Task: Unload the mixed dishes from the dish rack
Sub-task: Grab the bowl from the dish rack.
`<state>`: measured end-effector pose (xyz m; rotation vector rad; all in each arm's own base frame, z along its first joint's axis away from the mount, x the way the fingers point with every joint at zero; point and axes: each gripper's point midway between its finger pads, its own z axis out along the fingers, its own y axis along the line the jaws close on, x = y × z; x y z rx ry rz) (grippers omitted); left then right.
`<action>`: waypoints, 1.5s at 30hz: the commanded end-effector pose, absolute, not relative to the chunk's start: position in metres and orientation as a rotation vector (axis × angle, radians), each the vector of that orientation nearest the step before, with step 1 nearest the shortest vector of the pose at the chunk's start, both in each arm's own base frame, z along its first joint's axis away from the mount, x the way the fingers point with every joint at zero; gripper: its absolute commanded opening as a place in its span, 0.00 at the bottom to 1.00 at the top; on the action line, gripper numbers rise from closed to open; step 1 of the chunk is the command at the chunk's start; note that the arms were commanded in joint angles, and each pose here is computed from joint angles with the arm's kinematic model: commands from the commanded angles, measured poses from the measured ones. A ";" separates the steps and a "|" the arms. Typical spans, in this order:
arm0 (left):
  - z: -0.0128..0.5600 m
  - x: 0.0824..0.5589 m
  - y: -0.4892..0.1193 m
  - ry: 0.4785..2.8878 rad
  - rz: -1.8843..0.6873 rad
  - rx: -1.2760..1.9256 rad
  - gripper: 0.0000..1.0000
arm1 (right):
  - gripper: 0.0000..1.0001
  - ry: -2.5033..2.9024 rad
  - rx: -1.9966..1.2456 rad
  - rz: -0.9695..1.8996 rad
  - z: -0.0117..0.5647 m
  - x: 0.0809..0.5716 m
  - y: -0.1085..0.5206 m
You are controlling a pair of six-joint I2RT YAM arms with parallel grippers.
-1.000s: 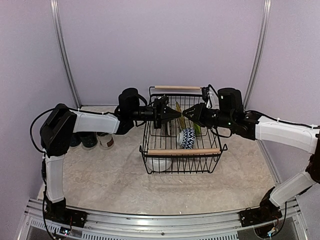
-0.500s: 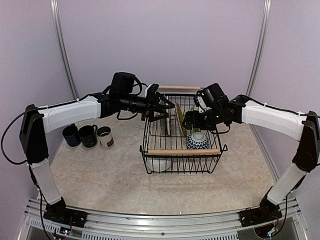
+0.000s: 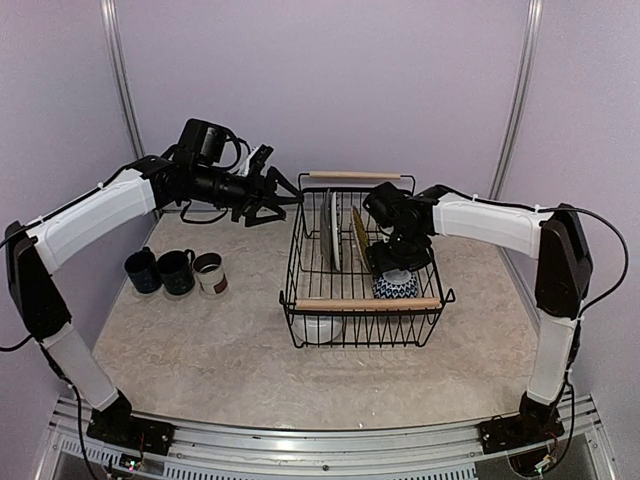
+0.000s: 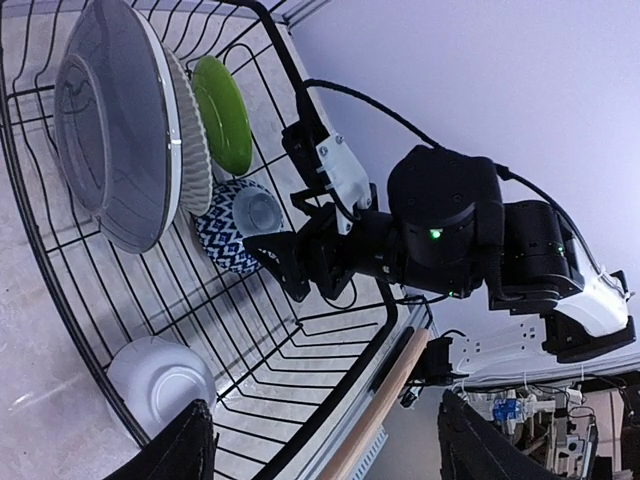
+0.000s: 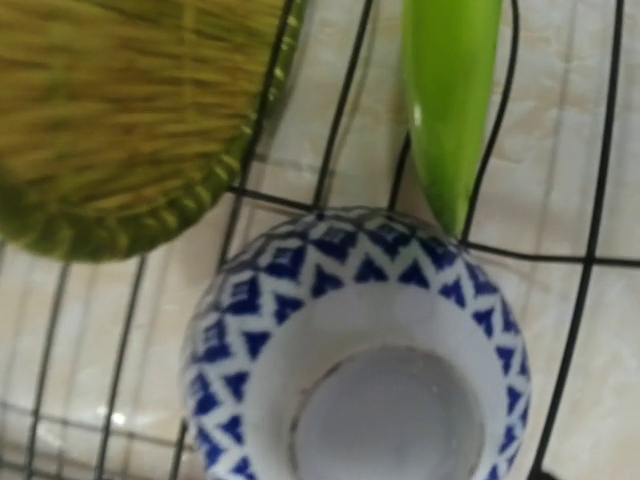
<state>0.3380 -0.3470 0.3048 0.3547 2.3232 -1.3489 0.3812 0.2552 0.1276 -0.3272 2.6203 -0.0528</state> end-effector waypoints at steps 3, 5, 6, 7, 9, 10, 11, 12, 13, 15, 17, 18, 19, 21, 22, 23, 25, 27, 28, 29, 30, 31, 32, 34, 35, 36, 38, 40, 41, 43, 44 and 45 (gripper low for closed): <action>0.324 0.328 -0.322 2.271 -1.254 0.443 0.72 | 0.74 2.698 -0.221 -0.150 0.105 0.385 0.236; 0.322 0.325 -0.321 2.268 -1.254 0.465 0.72 | 0.79 2.716 -0.192 -0.145 0.100 0.385 0.235; 0.318 0.325 -0.319 2.277 -1.257 0.467 0.72 | 0.80 2.723 -0.187 -0.136 0.098 0.385 0.235; 0.317 0.325 -0.318 2.279 -1.267 0.460 0.72 | 0.80 2.731 -0.177 -0.140 0.095 0.385 0.234; 0.310 0.325 -0.314 2.303 -1.290 0.433 0.72 | 0.79 2.731 -0.154 -0.162 0.093 0.386 0.231; 0.309 0.325 -0.313 2.303 -1.293 0.429 0.72 | 0.79 2.729 -0.148 -0.167 0.091 0.386 0.231; 0.310 0.324 -0.313 2.299 -1.289 0.432 0.72 | 0.78 2.727 -0.139 -0.169 0.090 0.387 0.230; 0.310 0.325 -0.312 2.295 -1.286 0.435 0.72 | 0.76 2.725 -0.133 -0.162 0.089 0.388 0.230; 0.310 0.325 -0.312 2.291 -1.282 0.440 0.72 | 0.74 2.722 -0.127 -0.155 0.088 0.388 0.230; 0.305 0.326 -0.311 2.301 -1.265 0.436 0.72 | 0.72 2.710 -0.116 -0.140 0.088 0.390 0.231; 0.301 0.328 -0.311 2.315 -1.257 0.431 0.72 | 0.72 2.691 -0.101 -0.138 0.091 0.393 0.231; 0.299 0.329 -0.312 2.322 -1.262 0.428 0.72 | 0.73 2.680 -0.091 -0.134 0.094 0.394 0.231; 0.298 0.328 -0.313 2.326 -1.274 0.429 0.72 | 0.73 2.669 -0.086 -0.125 0.096 0.395 0.232; 0.295 0.328 -0.316 2.338 -1.297 0.424 0.72 | 0.73 2.649 -0.066 -0.123 0.099 0.398 0.231; 0.293 0.328 -0.317 2.344 -1.308 0.424 0.72 | 0.73 2.648 -0.061 -0.115 0.098 0.398 0.232; 0.292 0.328 -0.317 2.347 -1.315 0.423 0.72 | 0.72 2.649 -0.058 -0.110 0.097 0.399 0.233; 0.288 0.329 -0.318 2.356 -1.317 0.419 0.72 | 0.68 2.655 -0.059 -0.104 0.094 0.398 0.234; 0.286 0.329 -0.318 2.361 -1.314 0.417 0.72 | 0.62 2.652 -0.051 -0.118 0.093 0.399 0.232; 0.286 0.329 -0.318 2.362 -1.313 0.416 0.72 | 0.59 2.648 -0.049 -0.115 0.094 0.399 0.232; 0.286 0.329 -0.318 2.364 -1.313 0.415 0.72 | 0.57 2.643 -0.049 -0.114 0.095 0.399 0.232; 0.286 0.329 -0.319 2.363 -1.316 0.416 0.72 | 0.56 2.639 -0.044 -0.122 0.097 0.399 0.230; 0.286 0.329 -0.319 2.365 -1.321 0.417 0.72 | 0.60 2.635 -0.041 -0.127 0.097 0.399 0.229; 0.288 0.328 -0.319 2.362 -1.328 0.418 0.72 | 0.64 2.634 -0.044 -0.126 0.098 0.399 0.229; 0.290 0.326 -0.319 2.359 -1.338 0.419 0.72 | 0.64 2.646 -0.058 -0.125 0.097 0.397 0.230; 0.291 0.326 -0.319 2.355 -1.340 0.420 0.72 | 0.63 2.652 -0.066 -0.123 0.096 0.395 0.231; 0.293 0.325 -0.319 2.350 -1.340 0.421 0.72 | 0.62 2.658 -0.073 -0.124 0.095 0.393 0.232; 0.295 0.324 -0.318 2.344 -1.339 0.422 0.72 | 0.57 2.666 -0.084 -0.122 0.092 0.391 0.232; 0.298 0.324 -0.317 2.338 -1.339 0.423 0.71 | 0.51 2.670 -0.095 -0.135 0.089 0.389 0.230; 0.299 0.324 -0.317 2.336 -1.337 0.422 0.71 | 0.49 2.671 -0.101 -0.139 0.088 0.390 0.230; 0.297 0.324 -0.317 2.341 -1.331 0.418 0.72 | 0.42 2.673 -0.106 -0.131 0.088 0.389 0.231; 0.295 0.325 -0.317 2.343 -1.326 0.416 0.72 | 0.39 2.673 -0.109 -0.123 0.089 0.388 0.232; 0.294 0.325 -0.316 2.347 -1.322 0.415 0.72 | 0.37 2.669 -0.114 -0.113 0.090 0.387 0.234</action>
